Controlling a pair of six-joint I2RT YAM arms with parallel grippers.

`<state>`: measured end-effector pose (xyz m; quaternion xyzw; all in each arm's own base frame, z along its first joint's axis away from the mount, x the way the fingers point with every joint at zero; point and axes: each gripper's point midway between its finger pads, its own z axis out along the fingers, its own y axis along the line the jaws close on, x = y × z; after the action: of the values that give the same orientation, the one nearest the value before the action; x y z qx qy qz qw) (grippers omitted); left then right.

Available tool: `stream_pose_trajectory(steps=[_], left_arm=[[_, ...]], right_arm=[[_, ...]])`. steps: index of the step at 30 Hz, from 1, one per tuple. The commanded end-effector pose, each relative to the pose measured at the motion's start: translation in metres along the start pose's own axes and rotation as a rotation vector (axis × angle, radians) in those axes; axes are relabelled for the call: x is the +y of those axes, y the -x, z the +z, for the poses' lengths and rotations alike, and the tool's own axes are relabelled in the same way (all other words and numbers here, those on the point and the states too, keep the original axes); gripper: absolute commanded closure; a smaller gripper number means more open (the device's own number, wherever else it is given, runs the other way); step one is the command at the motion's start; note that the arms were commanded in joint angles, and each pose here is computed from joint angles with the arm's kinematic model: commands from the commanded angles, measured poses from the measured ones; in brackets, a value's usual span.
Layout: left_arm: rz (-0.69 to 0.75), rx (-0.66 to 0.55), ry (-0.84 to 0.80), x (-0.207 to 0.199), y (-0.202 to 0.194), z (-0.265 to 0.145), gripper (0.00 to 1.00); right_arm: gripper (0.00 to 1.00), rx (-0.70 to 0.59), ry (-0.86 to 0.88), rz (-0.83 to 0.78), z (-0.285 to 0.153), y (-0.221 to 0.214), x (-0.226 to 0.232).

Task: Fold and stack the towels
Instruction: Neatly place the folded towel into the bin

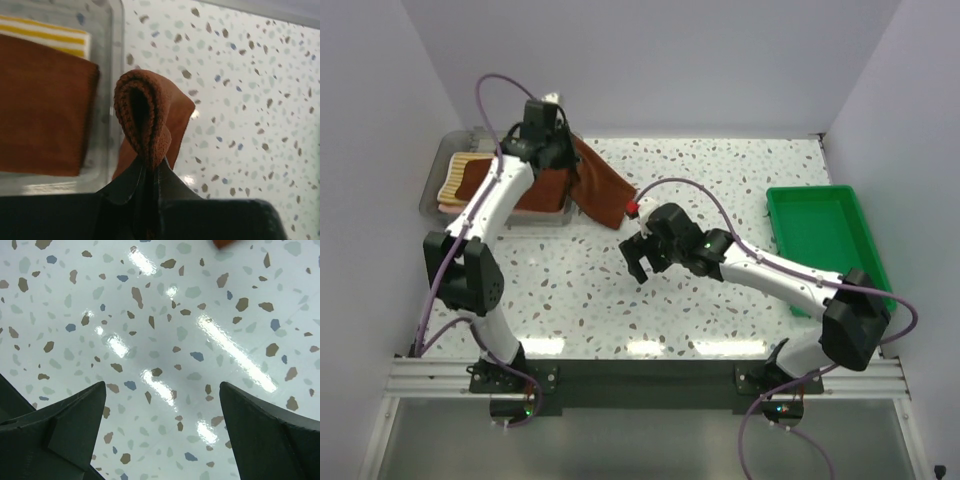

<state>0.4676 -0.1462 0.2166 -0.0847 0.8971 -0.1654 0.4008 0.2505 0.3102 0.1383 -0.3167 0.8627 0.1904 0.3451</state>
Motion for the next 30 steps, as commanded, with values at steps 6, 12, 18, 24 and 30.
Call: stream_pose_trajectory(steps=[6,12,18,24,30], left_arm=[[0.247,0.133,0.339,0.113,0.046,-0.013,1.0],[0.34,0.171,0.4,0.149,0.06,-0.004,1.0],[0.39,0.163,0.484,0.18,0.076,-0.006,1.0],[0.407,0.048,0.498,0.205,0.113,-0.011,1.0],[0.459,0.065,0.552,0.224,0.114,-0.013,1.0]], right_arm=[[0.01,0.105,-0.071,-0.09,-0.019,-0.017,-0.02],[0.01,0.131,-0.091,-0.142,-0.019,-0.013,-0.026],[0.01,0.154,-0.091,-0.136,-0.014,-0.015,-0.027],[0.01,0.173,-0.101,-0.144,-0.009,-0.011,-0.027],[0.02,0.187,-0.111,-0.141,-0.005,-0.008,-0.029]])
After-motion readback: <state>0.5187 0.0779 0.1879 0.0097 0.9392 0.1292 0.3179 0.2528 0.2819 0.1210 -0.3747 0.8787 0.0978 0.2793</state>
